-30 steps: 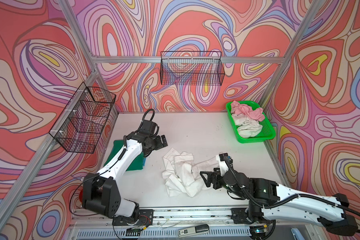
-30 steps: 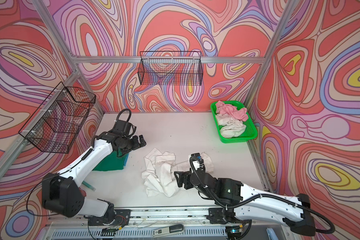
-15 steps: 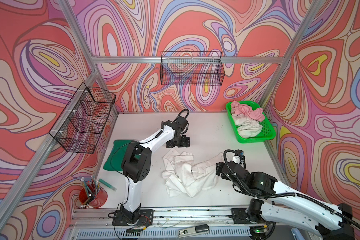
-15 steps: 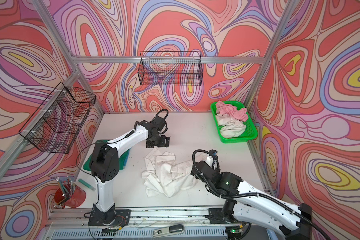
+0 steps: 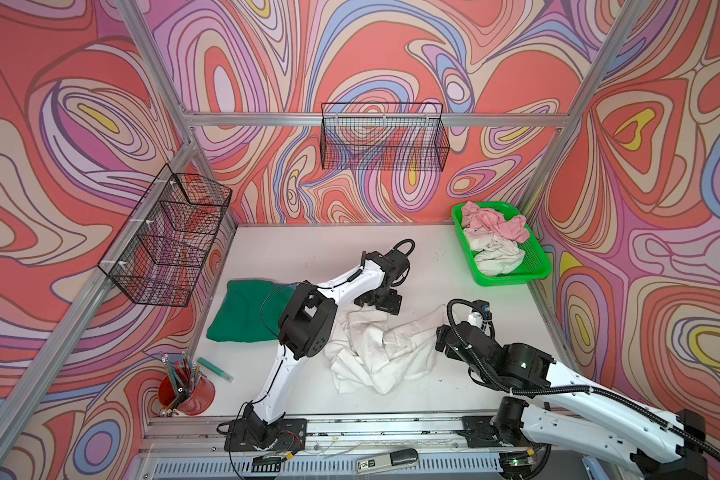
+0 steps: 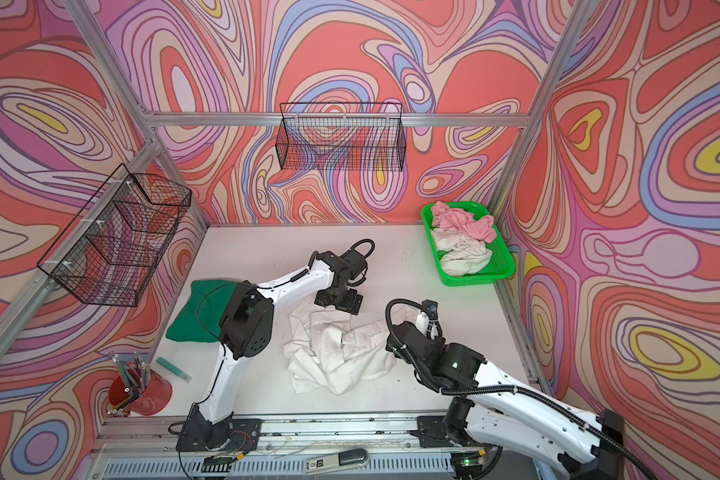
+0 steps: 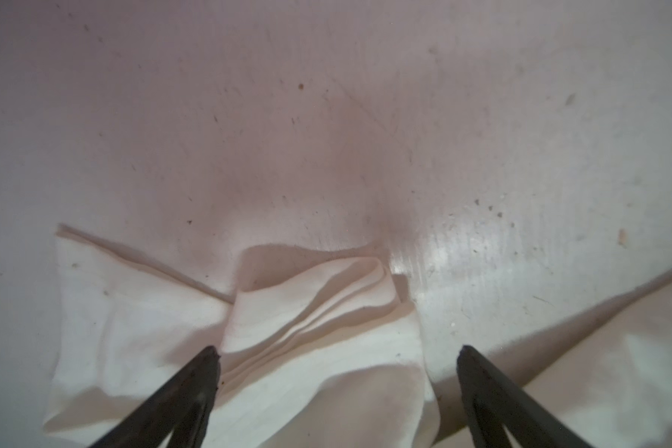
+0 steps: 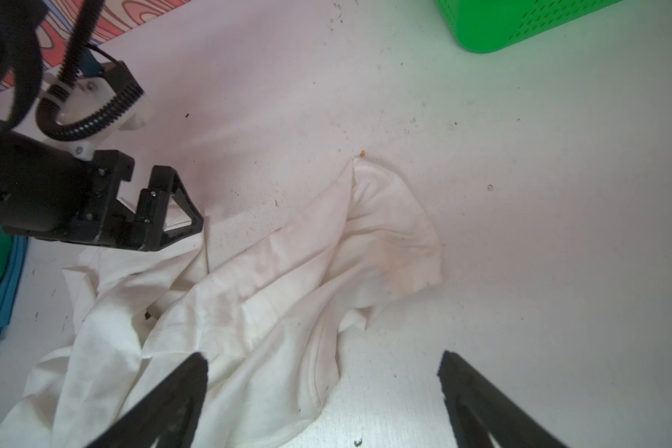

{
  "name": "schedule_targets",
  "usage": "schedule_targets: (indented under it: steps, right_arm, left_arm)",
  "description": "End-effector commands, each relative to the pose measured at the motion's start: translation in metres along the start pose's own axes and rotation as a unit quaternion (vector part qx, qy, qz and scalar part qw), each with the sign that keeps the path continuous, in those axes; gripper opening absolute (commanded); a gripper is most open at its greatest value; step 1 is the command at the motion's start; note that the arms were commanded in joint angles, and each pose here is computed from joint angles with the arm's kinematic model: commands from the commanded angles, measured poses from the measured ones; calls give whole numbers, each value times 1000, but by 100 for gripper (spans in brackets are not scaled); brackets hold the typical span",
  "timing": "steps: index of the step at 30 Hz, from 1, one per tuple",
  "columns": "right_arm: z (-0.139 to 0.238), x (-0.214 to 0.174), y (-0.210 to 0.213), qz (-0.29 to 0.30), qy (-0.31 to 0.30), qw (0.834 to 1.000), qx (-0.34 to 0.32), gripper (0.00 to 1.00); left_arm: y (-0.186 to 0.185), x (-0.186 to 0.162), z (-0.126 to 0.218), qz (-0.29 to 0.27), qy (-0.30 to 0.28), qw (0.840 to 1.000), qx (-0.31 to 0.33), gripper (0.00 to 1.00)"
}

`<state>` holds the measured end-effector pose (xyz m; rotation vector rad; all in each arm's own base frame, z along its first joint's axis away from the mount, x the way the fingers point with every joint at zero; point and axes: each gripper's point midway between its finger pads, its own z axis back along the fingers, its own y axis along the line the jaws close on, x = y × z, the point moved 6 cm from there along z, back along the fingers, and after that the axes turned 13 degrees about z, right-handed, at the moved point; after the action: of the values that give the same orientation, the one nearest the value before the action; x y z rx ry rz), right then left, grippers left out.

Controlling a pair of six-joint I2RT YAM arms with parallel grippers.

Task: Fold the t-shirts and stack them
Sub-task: 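Reach the left gripper over the white t-shirt while the right gripper releases it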

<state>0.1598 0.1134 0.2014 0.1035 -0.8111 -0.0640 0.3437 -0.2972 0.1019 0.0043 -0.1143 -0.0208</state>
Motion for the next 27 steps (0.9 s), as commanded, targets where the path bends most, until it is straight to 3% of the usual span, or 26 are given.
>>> schedule_targets:
  steps: [1, 9, 17, 23, 27]
  right_arm:
    - [0, -3, -8, 4, -2, 1000, -17, 98]
    - [1, -7, -13, 0, -2, 1000, -11, 98]
    - [3, -7, -17, -8, -4, 1000, -22, 98]
    - [-4, -14, -19, -16, 6, 999, -41, 98]
    - [-12, -20, -19, -21, 17, 998, -54, 98]
  left_arm:
    - [8, 0, -12, -7, 7, 999, 48, 95]
    - [-3, 7, -29, -4, 6, 998, 55, 82]
    - [-3, -4, -44, -22, 23, 997, 72, 58]
    - [-1, -5, -47, -27, 21, 997, 75, 29]
    - [0, 4, -40, -24, 6, 997, 74, 0]
